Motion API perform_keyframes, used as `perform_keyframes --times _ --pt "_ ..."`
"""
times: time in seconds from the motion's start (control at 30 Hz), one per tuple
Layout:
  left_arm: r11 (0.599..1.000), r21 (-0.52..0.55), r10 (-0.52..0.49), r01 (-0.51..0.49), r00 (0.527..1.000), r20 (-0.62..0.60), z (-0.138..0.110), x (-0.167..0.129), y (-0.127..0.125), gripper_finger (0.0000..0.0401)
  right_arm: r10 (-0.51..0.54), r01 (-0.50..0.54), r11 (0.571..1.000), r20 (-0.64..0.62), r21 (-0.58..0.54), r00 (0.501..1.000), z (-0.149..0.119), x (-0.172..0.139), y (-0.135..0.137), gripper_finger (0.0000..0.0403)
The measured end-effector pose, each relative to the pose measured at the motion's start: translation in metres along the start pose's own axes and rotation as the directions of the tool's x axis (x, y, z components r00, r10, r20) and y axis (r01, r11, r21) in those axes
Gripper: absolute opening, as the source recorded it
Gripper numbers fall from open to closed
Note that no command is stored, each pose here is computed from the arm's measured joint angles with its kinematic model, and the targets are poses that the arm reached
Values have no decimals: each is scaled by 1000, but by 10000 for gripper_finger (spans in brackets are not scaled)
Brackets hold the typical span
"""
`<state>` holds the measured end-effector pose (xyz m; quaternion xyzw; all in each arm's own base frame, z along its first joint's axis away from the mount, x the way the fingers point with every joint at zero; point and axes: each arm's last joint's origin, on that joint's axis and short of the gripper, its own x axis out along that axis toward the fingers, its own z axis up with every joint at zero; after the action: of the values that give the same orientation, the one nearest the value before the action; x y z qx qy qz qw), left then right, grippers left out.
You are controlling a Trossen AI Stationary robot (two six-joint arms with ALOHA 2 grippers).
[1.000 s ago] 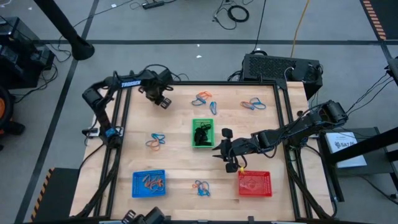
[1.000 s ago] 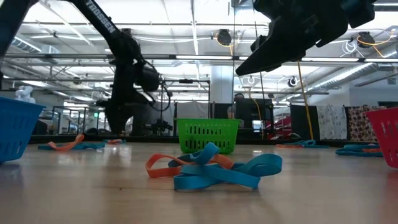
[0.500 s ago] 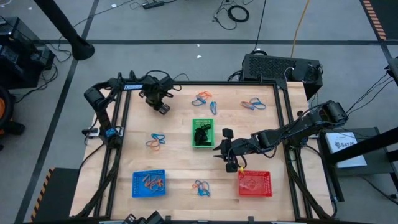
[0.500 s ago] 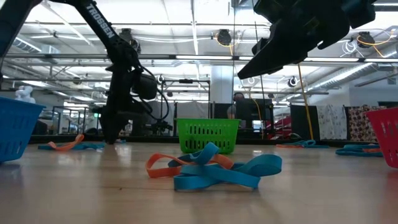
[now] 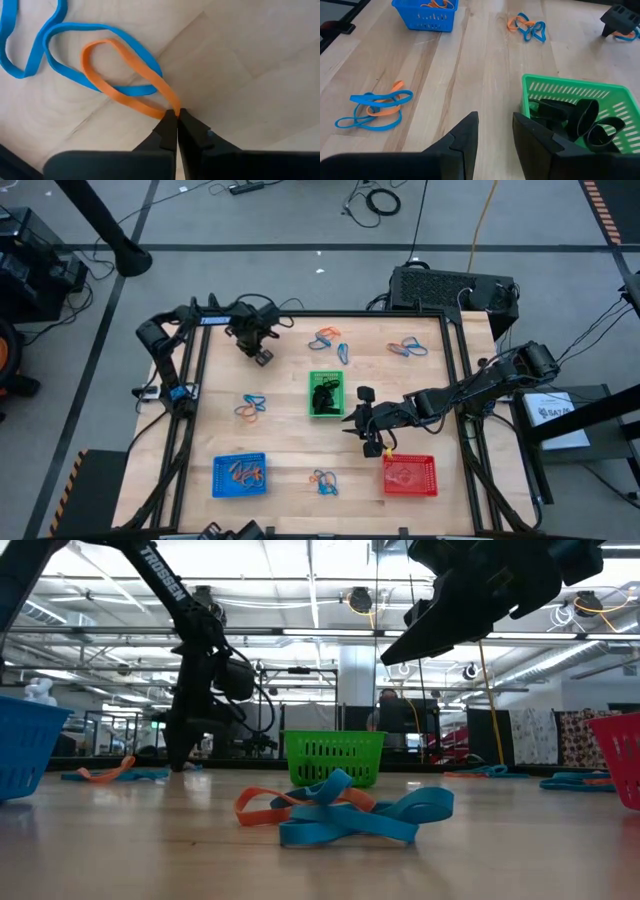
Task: Sort rubber bands into baskets
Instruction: Put the orange rubber band into the blue bin
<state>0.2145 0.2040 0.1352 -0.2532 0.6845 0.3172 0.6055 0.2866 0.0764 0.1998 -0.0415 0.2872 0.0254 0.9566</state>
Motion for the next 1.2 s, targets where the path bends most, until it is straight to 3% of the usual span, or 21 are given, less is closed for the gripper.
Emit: perform_keyframes --times 0.17,0.4,0.53,0.67,1.03,1.2 --pt "999 43 1 -2 999 43 -8 -18 -5 4 0 0 1000 -1 -1 1000 0 0 0 114" --pt "1000 20 -15 12 993 121 -31 -60 -7 3 -1 1 1000 0 0 1000 0 0 0 114" --pt "995 29 -103 100 987 120 -53 -82 -19 2 0 0 1000 0 2 1000 0 0 0 114" --pt "976 46 -214 211 974 77 -80 -101 -47 2 0 0 1000 -1 3 1000 0 0 0 114" --pt "931 227 -279 287 958 -69 -178 -117 -154 1 0 0 999 -1 33 1000 0 0 0 114" --pt "905 273 -313 326 945 -91 -232 -119 -188 1 0 0 999 -1 34 1000 0 0 0 114"
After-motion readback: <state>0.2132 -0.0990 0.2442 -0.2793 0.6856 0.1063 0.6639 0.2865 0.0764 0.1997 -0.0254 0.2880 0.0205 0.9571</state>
